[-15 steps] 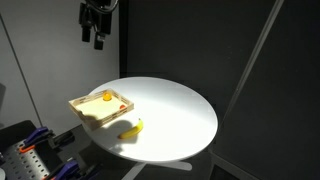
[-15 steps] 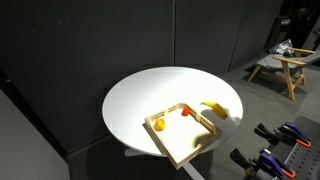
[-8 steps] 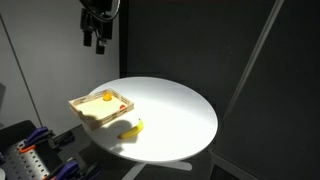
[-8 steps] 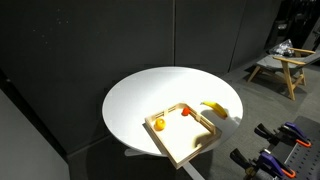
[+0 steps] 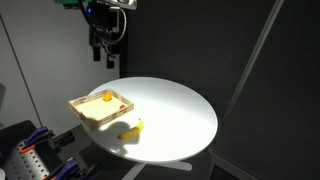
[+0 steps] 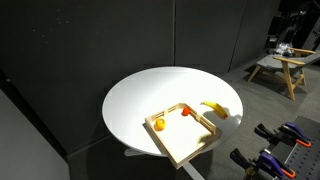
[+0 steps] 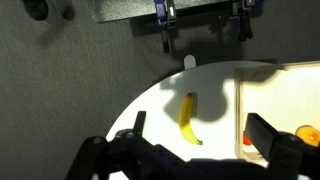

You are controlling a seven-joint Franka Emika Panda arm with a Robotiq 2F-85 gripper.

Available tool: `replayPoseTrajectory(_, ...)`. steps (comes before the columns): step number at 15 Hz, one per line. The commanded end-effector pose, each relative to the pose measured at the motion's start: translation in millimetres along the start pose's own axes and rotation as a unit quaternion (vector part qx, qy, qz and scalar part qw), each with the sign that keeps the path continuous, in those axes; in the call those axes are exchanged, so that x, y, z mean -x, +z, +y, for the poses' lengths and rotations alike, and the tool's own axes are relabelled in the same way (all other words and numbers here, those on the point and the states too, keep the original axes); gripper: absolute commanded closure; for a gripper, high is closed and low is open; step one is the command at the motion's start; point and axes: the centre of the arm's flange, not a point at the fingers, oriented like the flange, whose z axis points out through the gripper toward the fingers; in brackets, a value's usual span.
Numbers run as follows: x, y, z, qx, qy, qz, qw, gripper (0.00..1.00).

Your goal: Put the banana in the crate

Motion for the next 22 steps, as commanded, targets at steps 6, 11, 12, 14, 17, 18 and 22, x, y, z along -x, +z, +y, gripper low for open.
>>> replayPoseTrajectory(6,-32,45,25,0.026,0.041,0.017,0.9987,0.00)
replayPoseTrajectory(11,-57,76,32,0.019,0.032,0.029,0.9989,0.00)
replayPoseTrajectory(12,-61,82,33,0.020,0.030,0.032,0.9988,0.00)
replayPoseTrajectory(14,-70,93,33,0.021,0.027,0.034,0.9988,0.00)
replayPoseTrajectory(17,-81,111,30,0.022,0.019,0.040,0.9988,0.00)
replayPoseTrajectory(18,-85,117,28,0.021,0.016,0.041,0.9988,0.00)
replayPoseTrajectory(22,-98,137,15,0.021,-0.002,0.045,0.9988,0.00)
